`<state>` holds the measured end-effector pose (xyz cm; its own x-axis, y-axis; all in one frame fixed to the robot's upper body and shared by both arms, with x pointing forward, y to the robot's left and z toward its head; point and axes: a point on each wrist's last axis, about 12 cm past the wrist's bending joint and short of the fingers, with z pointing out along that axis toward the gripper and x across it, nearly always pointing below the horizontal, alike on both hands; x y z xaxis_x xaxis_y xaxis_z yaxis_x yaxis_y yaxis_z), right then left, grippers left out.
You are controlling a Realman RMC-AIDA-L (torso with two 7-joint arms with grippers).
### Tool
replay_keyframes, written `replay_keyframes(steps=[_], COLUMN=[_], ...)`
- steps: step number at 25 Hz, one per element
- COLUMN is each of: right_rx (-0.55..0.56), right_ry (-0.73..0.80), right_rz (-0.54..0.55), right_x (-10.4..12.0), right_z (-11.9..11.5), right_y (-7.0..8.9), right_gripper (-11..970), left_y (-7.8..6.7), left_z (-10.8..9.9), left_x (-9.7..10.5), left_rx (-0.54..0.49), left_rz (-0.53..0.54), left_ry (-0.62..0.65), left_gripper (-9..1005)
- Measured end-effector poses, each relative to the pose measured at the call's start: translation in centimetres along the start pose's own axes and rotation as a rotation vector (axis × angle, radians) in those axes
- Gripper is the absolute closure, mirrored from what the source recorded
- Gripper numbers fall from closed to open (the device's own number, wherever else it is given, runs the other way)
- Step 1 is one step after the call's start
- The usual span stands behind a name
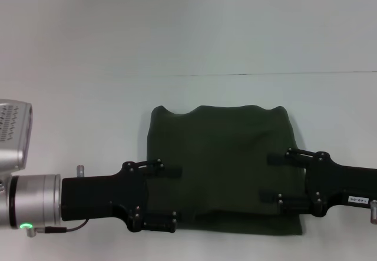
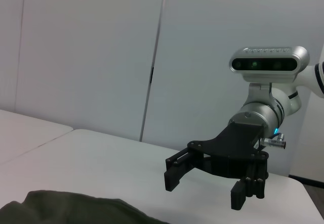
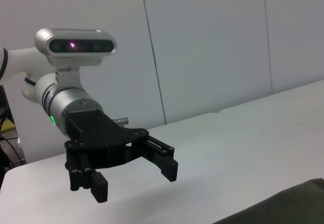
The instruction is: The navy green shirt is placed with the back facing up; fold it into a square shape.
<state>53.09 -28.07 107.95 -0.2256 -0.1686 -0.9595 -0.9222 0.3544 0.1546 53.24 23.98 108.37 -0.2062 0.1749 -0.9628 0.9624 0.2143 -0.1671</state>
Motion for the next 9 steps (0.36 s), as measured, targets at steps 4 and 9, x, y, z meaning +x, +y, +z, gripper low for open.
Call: replay_keyframes(steps=[4,9], right_rx=[0.000,-0.002], right_ry=[0.000,-0.001], right_rz=[0.000,0.000], right_x=[0.00,-0.01], right_z=[0.00,0.00], right_y=[0.00,0.02], right_gripper=[73,73], left_y=[0.00,0.00], left_z=[0.00,0.00], left_x=[0.00,0.00], left_rx=[0.000,0.000], left_rz=[-0.001,-0.001], left_ry=[0.000,0.000], left_gripper=[105,105])
